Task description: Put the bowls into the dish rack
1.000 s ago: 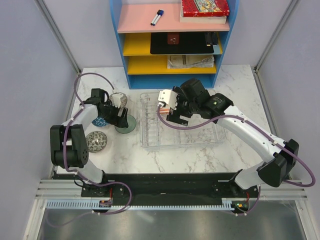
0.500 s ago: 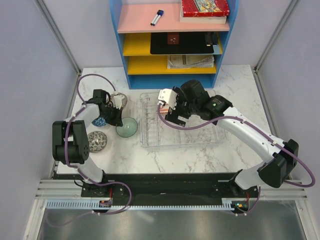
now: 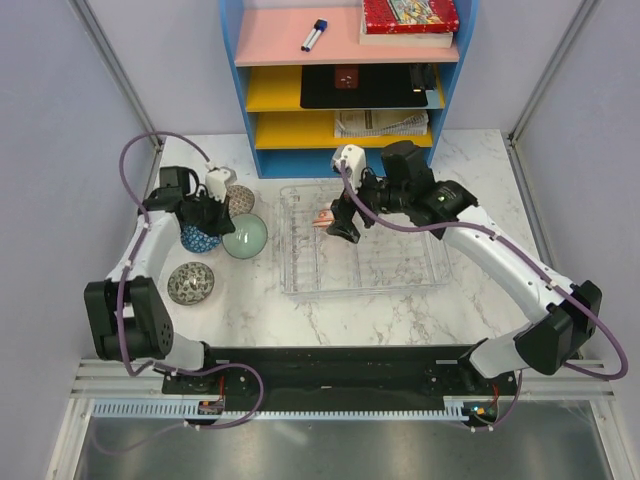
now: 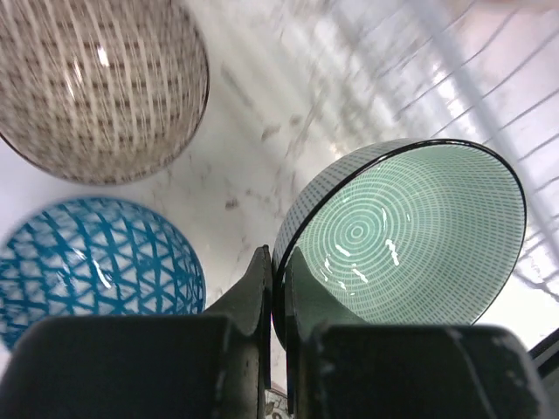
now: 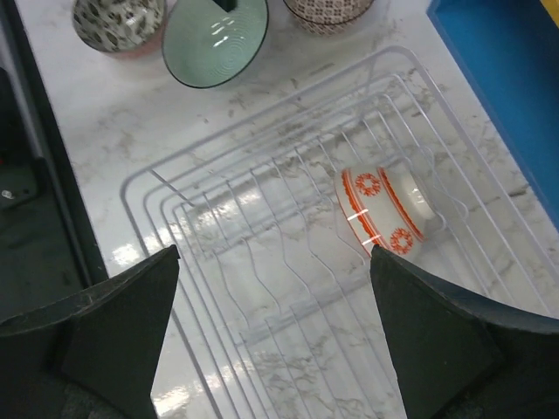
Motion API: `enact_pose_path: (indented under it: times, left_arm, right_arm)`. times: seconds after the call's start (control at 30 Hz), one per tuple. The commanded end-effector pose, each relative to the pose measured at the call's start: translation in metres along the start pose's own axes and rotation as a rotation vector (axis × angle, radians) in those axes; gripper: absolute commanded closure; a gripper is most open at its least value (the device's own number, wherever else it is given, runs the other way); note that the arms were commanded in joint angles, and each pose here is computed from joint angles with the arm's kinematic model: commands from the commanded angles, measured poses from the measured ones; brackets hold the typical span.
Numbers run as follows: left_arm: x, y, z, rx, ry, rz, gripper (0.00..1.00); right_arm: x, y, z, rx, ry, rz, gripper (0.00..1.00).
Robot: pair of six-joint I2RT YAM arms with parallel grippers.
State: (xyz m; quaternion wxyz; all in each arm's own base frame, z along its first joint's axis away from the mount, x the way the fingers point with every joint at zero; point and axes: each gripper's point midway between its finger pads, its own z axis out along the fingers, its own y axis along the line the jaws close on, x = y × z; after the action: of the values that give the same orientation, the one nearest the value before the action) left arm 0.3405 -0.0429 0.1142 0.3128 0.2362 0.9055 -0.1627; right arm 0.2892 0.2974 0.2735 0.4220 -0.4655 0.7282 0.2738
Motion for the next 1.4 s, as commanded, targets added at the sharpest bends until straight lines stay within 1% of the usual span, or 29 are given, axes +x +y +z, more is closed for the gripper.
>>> enact_pose_path:
  times: [0.0, 0.03, 0.07, 0.1, 0.13, 0.17, 0.2, 0.23, 0.27, 0.3, 0.37, 0.4, 0.57, 0.77, 0.8, 0.83, 0.87, 1.1, 1.37]
  left_arm:
    - [-0.079, -0.051, -0.055, 0.167, -0.280, 0.132, 0.98]
    - [-0.090, -0.064, -0.067, 0.197, -0.327, 0.163, 0.98]
    - [-0.095, -0.070, -0.072, 0.209, -0.345, 0.180, 0.98]
    - [-0.099, -0.081, -0.076, 0.231, -0.359, 0.204, 0.98]
    - [-0.106, -0.089, -0.084, 0.243, -0.383, 0.227, 0.98]
    - [-0.109, -0.092, -0.087, 0.243, -0.394, 0.234, 0.98]
    - [-0.113, -0.110, -0.087, 0.284, -0.396, 0.265, 0.98]
    - [-0.118, -0.114, -0.091, 0.290, -0.409, 0.279, 0.98]
    - [-0.120, -0.118, -0.092, 0.296, -0.410, 0.278, 0.98]
    - [-0.122, -0.127, -0.092, 0.314, -0.413, 0.295, 0.98]
    - [-0.128, -0.133, -0.096, 0.309, -0.422, 0.313, 0.98]
    - [-0.129, -0.140, -0.097, 0.320, -0.425, 0.329, 0.98]
    - [-0.139, -0.153, -0.107, 0.316, -0.474, 0.362, 0.98]
    - [-0.148, -0.164, -0.114, 0.310, -0.522, 0.392, 0.98]
    - [-0.148, -0.167, -0.114, 0.313, -0.525, 0.398, 0.98]
    - [-0.149, -0.168, -0.114, 0.305, -0.530, 0.399, 0.98]
    - [-0.152, -0.172, -0.117, 0.306, -0.546, 0.414, 0.98]
    - [-0.159, -0.178, -0.124, 0.282, -0.586, 0.435, 0.98]
    - [-0.161, -0.181, -0.123, 0.270, -0.609, 0.433, 0.98]
  right_arm:
    - [-0.057, 0.026, -0.014, -0.199, -0.208, 0.121, 0.02]
    - [-0.060, 0.033, -0.015, -0.263, -0.216, 0.185, 0.02]
    - [-0.058, 0.036, -0.010, -0.296, -0.212, 0.224, 0.02]
    - [-0.064, 0.038, -0.009, -0.333, -0.241, 0.231, 0.02]
    - [-0.065, 0.047, -0.010, -0.410, -0.234, 0.296, 0.02]
    - [-0.059, 0.048, -0.003, -0.447, -0.218, 0.340, 0.02]
    - [-0.066, 0.047, -0.001, -0.471, -0.253, 0.342, 0.02]
    - [-0.067, 0.046, 0.000, -0.494, -0.260, 0.378, 0.02]
    - [-0.060, 0.048, 0.005, -0.533, -0.237, 0.449, 0.02]
    - [-0.063, 0.044, 0.006, -0.534, -0.259, 0.449, 0.02]
    - [-0.054, 0.041, 0.014, -0.541, -0.235, 0.497, 0.03]
    - [-0.056, 0.037, 0.016, -0.534, -0.253, 0.488, 0.02]
    - [-0.046, 0.034, 0.022, -0.547, -0.246, 0.533, 0.02]
    - [-0.046, 0.040, 0.021, -0.607, -0.250, 0.590, 0.02]
    - [-0.050, 0.041, 0.020, -0.621, -0.274, 0.573, 0.02]
    - [-0.048, 0.042, 0.021, -0.639, -0.262, 0.614, 0.02]
    - [-0.048, 0.041, 0.023, -0.647, -0.268, 0.613, 0.02]
    - [-0.046, 0.040, 0.029, -0.670, -0.259, 0.641, 0.02]
    - [-0.052, 0.048, 0.019, -0.741, -0.282, 0.665, 0.04]
